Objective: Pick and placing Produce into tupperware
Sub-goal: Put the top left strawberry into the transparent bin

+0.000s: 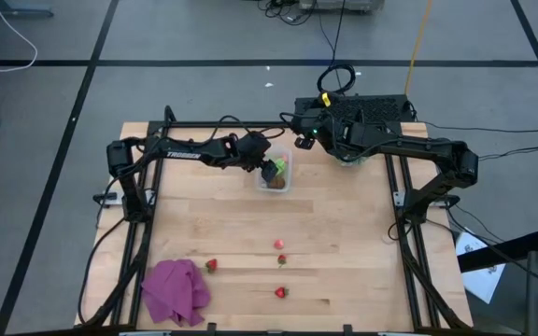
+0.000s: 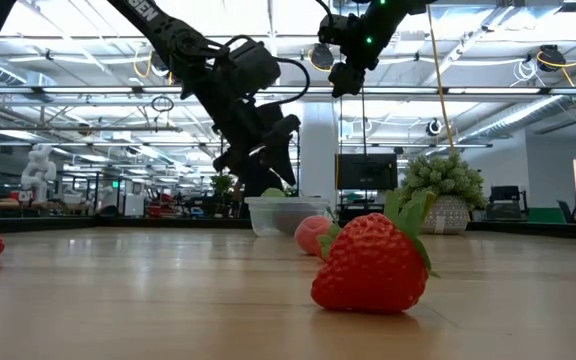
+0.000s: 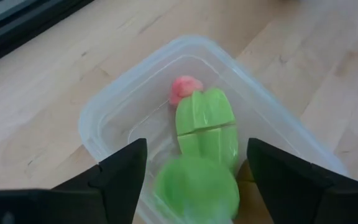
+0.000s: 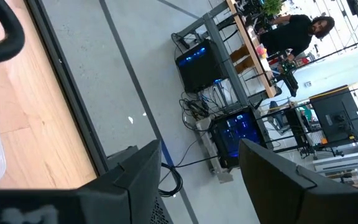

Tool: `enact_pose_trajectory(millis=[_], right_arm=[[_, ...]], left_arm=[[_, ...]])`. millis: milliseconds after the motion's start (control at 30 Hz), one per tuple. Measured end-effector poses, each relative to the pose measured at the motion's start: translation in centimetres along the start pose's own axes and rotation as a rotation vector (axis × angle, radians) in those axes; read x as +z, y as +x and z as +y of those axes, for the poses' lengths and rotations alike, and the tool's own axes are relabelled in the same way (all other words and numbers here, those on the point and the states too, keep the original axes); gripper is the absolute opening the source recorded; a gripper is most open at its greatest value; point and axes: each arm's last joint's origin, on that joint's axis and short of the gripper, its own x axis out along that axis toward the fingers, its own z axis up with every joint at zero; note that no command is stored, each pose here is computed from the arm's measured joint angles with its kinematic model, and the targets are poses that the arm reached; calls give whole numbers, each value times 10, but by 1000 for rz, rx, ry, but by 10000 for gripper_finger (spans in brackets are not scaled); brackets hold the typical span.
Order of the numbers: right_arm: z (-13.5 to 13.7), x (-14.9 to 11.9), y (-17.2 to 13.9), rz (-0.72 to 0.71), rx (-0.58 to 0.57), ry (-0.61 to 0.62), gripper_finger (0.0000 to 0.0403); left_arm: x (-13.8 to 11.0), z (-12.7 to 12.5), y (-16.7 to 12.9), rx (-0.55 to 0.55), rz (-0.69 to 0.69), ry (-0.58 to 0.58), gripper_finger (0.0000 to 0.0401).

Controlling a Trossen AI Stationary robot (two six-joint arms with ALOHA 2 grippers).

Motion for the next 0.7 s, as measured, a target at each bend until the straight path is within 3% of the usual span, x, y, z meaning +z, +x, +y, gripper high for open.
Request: enact_pose_trajectory(millis=[300,467,567,700], right_arm=[[0,0,0,0,0,0,203],[0,0,0,1,1,-1,203],[0,0,0,3,2,-4,203],[1,-2,0,14,8,-17,203]], left_arm=[[16,12,-12,32,-48,38,282],[28,23,-33,76,-33,61,278],[28,33,-56,192,30,105,274],[14,41,-95,283,189,38,276]])
